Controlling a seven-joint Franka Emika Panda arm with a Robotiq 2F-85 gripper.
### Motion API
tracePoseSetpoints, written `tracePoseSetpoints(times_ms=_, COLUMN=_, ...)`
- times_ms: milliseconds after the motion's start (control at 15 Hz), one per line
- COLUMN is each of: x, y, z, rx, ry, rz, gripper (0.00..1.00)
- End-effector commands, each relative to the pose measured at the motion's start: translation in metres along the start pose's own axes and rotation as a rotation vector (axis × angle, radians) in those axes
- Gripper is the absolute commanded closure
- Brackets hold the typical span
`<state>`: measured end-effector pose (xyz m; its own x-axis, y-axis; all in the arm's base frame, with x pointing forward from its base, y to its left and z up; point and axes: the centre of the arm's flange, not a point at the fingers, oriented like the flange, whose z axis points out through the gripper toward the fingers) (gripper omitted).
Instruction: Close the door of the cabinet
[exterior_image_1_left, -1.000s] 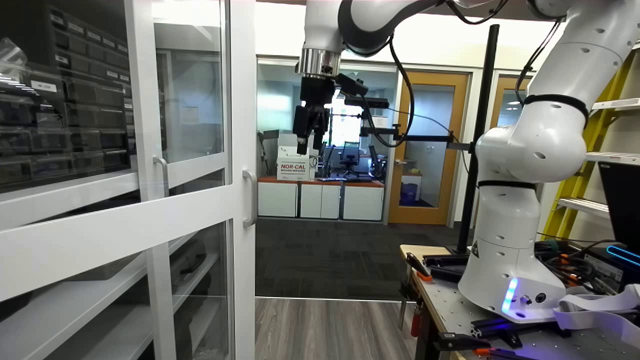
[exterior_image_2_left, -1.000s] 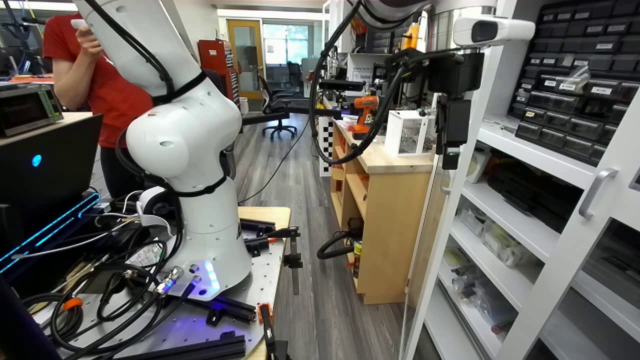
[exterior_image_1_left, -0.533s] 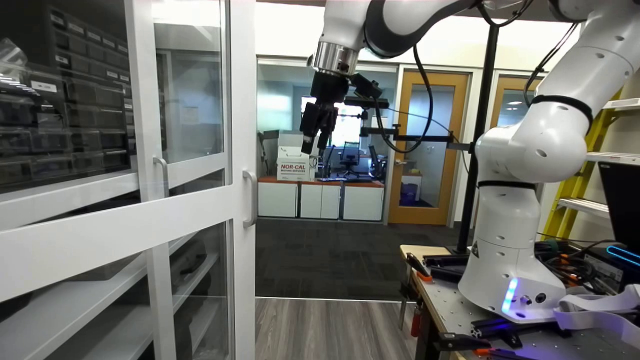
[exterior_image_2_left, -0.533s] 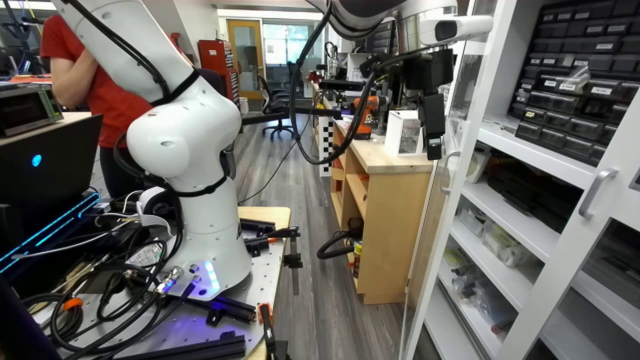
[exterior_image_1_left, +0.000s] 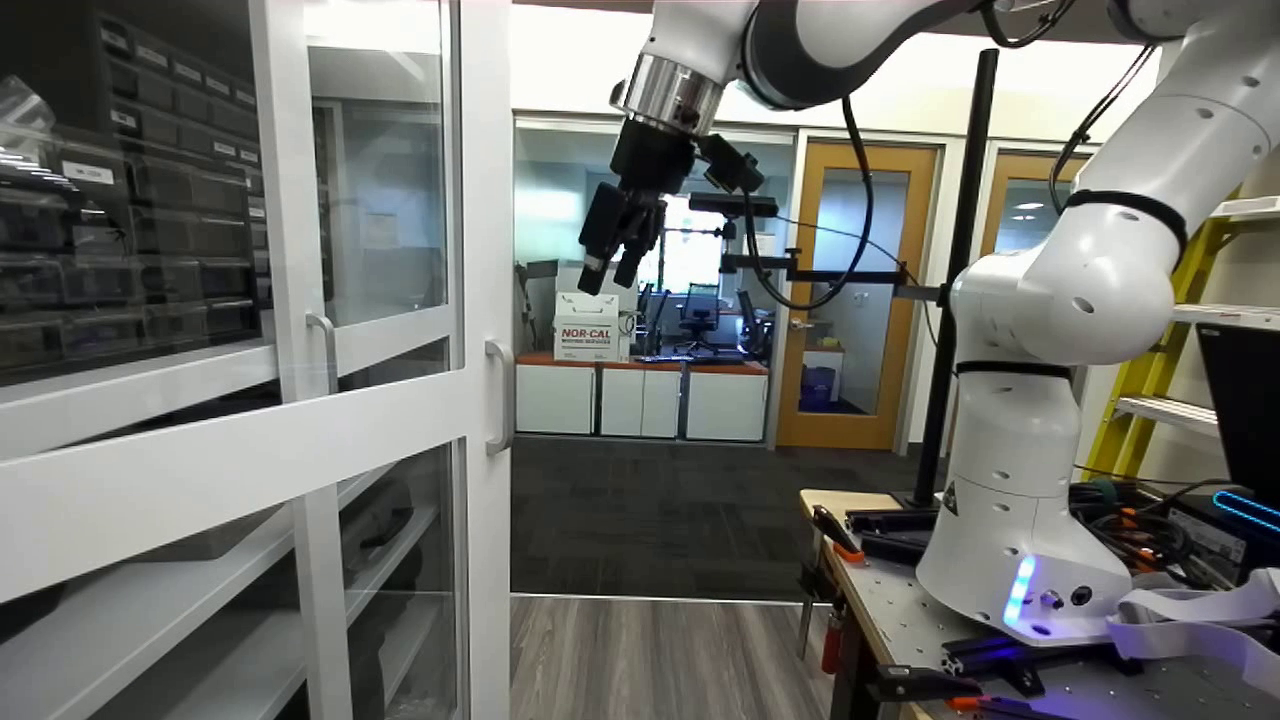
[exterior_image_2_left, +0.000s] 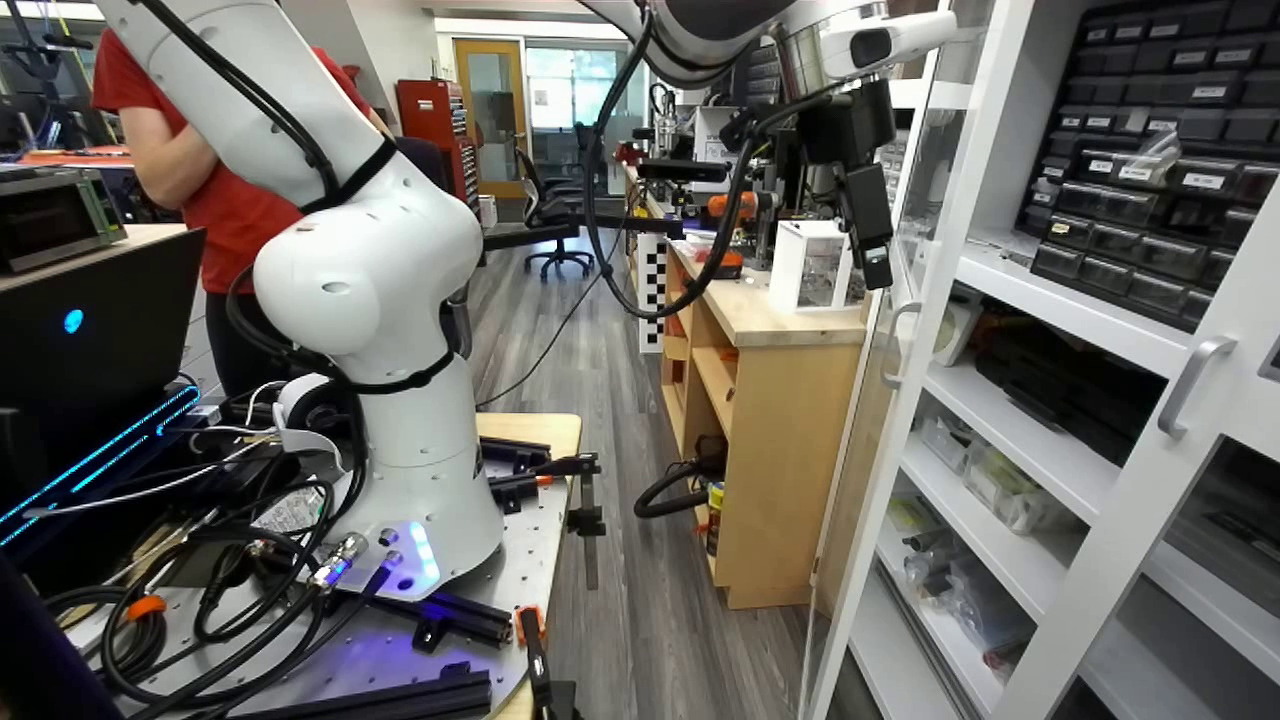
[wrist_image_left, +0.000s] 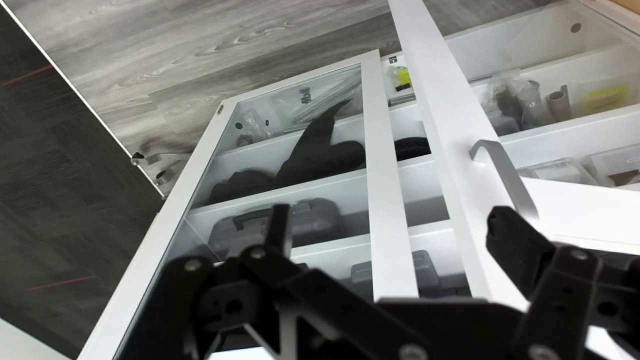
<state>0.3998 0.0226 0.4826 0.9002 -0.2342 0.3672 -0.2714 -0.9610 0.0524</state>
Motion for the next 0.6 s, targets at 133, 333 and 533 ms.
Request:
tracePoseSetpoints(times_ms=133, x=0.006, y=-0.026, z=0.006, rx=0.062, ry=0.017, rz=0.073, gripper=0.00)
tracePoseSetpoints(times_ms=333, x=0.006, y=-0.038, z=0.014, rx=0.109, ry=0.001, rz=0.096, gripper=0.00)
tracePoseSetpoints(times_ms=533, x=0.007, y=-0.050, z=0.025, rx=0.135, ry=-0.024, rz=0.111, gripper=0.00)
